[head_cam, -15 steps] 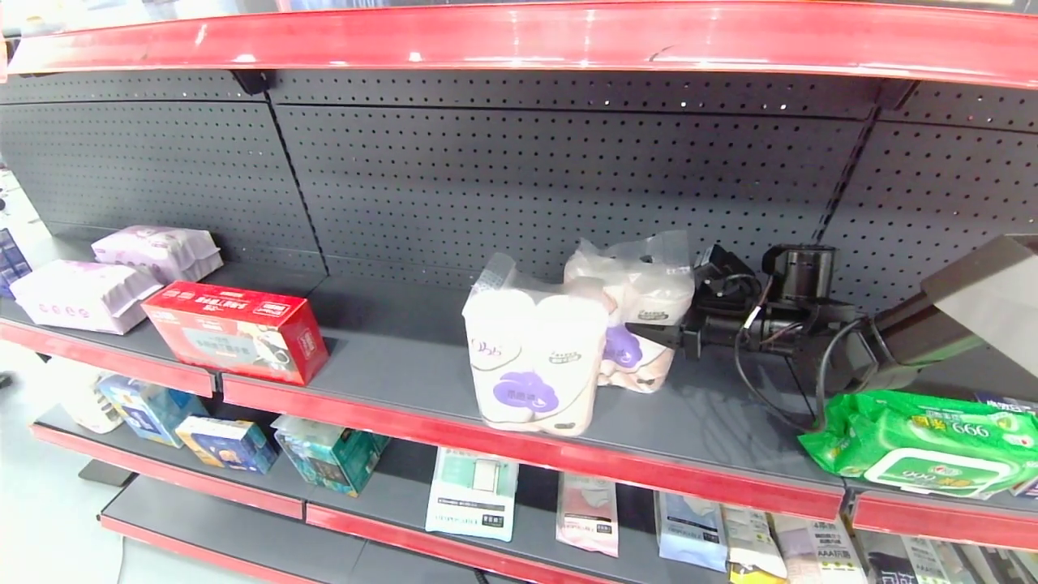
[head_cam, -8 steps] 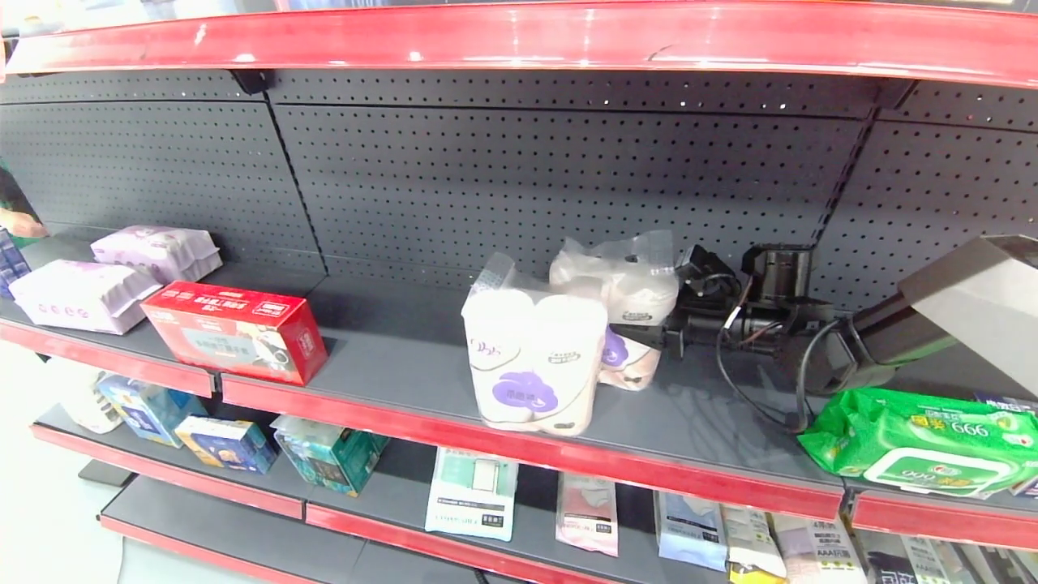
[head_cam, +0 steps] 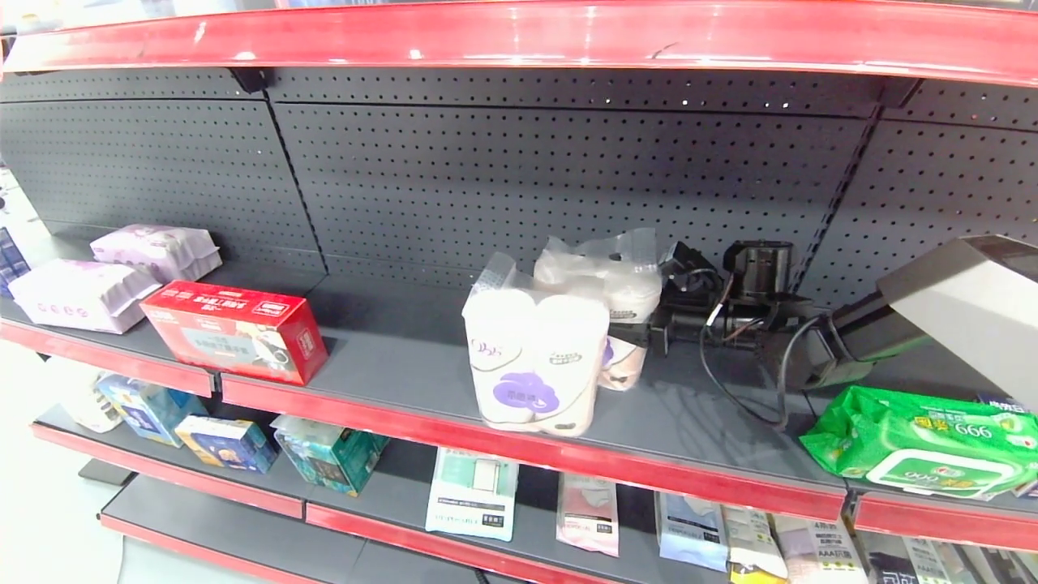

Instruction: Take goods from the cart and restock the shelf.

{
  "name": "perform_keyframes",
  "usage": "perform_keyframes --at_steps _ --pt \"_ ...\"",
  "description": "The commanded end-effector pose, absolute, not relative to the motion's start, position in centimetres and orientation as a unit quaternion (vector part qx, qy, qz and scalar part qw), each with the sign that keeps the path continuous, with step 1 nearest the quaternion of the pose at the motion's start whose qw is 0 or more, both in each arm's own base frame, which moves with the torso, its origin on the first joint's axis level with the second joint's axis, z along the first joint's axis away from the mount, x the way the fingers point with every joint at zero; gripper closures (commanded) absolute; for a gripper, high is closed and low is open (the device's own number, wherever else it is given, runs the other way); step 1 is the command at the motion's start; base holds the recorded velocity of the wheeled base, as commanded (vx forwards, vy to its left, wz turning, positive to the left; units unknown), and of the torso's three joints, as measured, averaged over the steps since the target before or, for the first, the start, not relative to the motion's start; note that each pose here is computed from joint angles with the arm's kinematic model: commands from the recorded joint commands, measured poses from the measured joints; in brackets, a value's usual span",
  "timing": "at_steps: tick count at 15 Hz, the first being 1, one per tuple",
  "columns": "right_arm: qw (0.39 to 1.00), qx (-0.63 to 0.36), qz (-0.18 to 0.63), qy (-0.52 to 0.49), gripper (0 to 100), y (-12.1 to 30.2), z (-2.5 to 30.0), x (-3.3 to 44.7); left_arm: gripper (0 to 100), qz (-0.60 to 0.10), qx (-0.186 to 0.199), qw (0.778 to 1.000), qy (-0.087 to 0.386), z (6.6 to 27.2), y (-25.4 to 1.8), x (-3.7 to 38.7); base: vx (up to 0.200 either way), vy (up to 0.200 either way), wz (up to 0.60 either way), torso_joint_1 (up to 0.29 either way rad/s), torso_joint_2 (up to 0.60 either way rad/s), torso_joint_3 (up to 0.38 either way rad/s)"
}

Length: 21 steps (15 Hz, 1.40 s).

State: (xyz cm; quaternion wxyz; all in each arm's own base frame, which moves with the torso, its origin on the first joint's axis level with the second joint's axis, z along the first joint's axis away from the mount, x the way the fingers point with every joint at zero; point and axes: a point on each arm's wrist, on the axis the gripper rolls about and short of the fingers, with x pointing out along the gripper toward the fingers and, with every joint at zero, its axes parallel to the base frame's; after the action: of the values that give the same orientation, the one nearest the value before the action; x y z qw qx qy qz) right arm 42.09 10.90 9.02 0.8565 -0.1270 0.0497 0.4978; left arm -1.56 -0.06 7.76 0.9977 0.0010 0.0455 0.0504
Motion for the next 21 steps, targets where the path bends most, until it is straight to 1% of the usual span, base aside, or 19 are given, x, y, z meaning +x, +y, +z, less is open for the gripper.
perform_keyframes --at_steps 1,6,11,15,21 --pt "0.858 -0.118 0.497 0.047 100 11.1 9.4 42.2 0 0.050 0.001 0.998 0.046 7.8 -0.1 -1.6 0.000 0.000 0.00 0.000 0.00 0.000" --pt "0.857 -0.103 0.501 0.059 100 12.0 9.1 42.2 0 0.050 0.001 0.998 0.047 7.8 -0.1 -1.5 0.000 0.000 0.00 0.000 0.00 0.000" --pt "0.869 -0.082 0.482 0.077 100 11.9 9.0 42.3 0 0.050 0.001 0.998 0.046 7.8 -0.1 -1.6 0.000 0.000 0.00 0.000 0.00 0.000" --pt "0.871 -0.076 0.479 0.084 100 12.6 8.8 42.3 0 0.050 0.001 0.998 0.046 7.8 -0.1 -1.6 0.000 0.000 0.00 0.000 0.00 0.000" --pt "0.878 -0.080 0.466 0.069 100 11.6 9.1 43.2 0 0.050 0.001 0.998 0.046 7.8 -0.1 -1.6 0.000 0.000 0.00 0.000 0.00 0.000"
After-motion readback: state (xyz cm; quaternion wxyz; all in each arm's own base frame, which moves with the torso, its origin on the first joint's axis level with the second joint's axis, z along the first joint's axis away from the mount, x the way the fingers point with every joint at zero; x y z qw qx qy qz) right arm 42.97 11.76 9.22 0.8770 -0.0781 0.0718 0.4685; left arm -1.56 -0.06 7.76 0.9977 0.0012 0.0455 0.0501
